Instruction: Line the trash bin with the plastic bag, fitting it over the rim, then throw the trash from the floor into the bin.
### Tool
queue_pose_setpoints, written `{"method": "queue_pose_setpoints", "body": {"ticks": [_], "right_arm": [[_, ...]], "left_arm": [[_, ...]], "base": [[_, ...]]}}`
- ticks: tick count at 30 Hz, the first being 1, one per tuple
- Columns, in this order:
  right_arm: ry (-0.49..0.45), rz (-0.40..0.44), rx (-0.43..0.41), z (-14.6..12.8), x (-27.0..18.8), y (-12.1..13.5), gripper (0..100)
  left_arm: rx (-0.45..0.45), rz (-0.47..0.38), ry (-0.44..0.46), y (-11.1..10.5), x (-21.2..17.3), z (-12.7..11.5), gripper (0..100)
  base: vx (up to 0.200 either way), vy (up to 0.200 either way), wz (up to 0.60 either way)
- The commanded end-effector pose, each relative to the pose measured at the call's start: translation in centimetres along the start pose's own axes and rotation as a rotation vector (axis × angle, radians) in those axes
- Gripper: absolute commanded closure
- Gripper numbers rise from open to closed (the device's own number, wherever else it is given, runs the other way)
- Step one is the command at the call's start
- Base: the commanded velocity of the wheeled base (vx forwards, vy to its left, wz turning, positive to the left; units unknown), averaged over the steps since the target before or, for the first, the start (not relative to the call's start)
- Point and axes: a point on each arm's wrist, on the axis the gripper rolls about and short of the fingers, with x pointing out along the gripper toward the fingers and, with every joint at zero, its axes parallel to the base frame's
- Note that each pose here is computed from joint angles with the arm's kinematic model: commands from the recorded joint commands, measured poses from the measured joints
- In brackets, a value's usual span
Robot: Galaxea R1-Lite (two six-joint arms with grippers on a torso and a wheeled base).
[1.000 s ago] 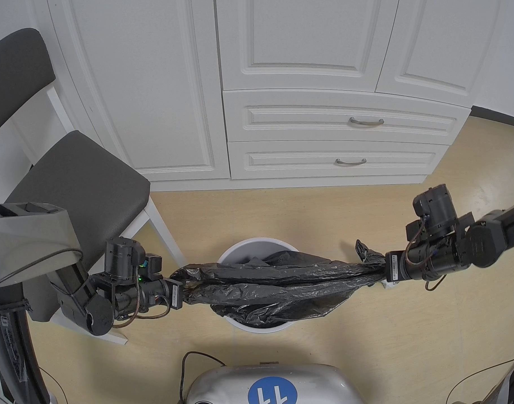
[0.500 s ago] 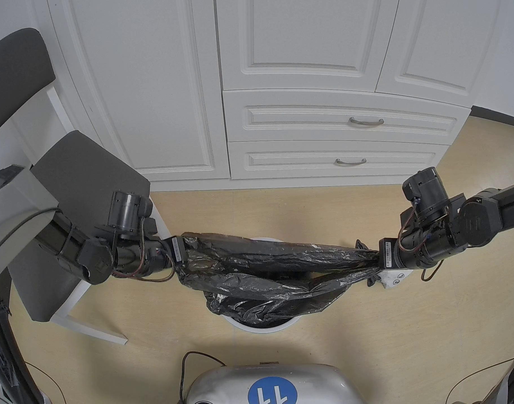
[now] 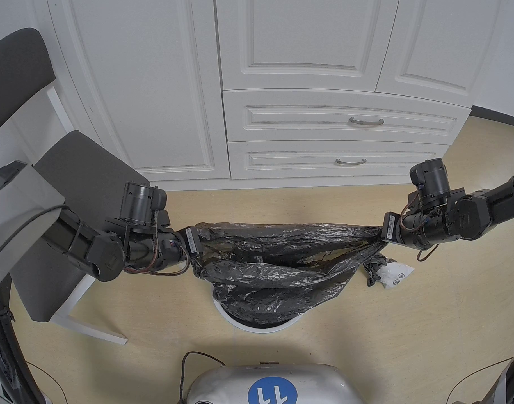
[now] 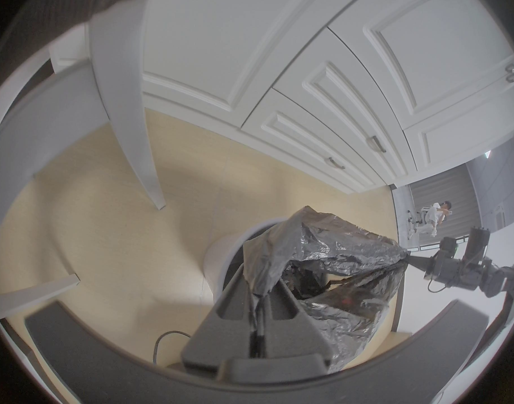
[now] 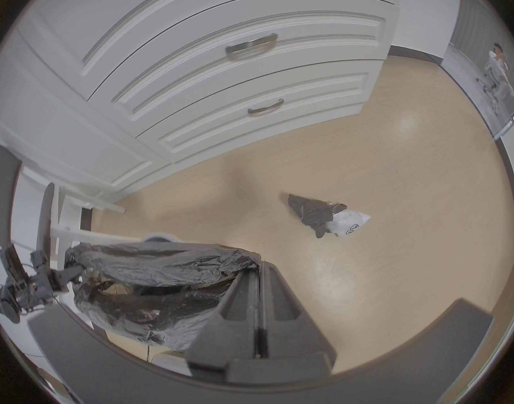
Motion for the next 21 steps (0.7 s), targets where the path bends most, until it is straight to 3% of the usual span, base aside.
{"method": "queue_pose_setpoints", "body": {"ticks": [1, 7, 12, 17, 21], "right_arm": [[0.005, -0.009, 0.018, 0.3, 0.4, -0.9, 100], [0.052, 0.033, 0.0, -0.6, 0.5, -0.5, 100], [0.118, 0.059, -0.049, -2.9, 1.0, 1.3, 100], [0.209, 0.08, -0.122, -6.2, 2.0, 3.4, 100], [0.236, 0.077, -0.153, -7.2, 2.2, 3.8, 100]], "left_arm": [[0.013, 0.01, 0.065, -0.2, 1.9, -1.9, 100], [0.013, 0.039, 0.104, 0.8, 3.3, -2.9, 100], [-0.002, 0.068, 0.101, 2.6, 3.4, -2.3, 100], [0.045, 0.099, 0.1, 4.4, 3.0, -1.9, 100], [0.06, 0.096, 0.111, 5.1, 2.5, -1.8, 100]], "base": [[0.0, 0.0, 0.0], [0.0, 0.0, 0.0], [0.0, 0.0, 0.0], [0.0, 0.0, 0.0], [0.0, 0.0, 0.0]]}}
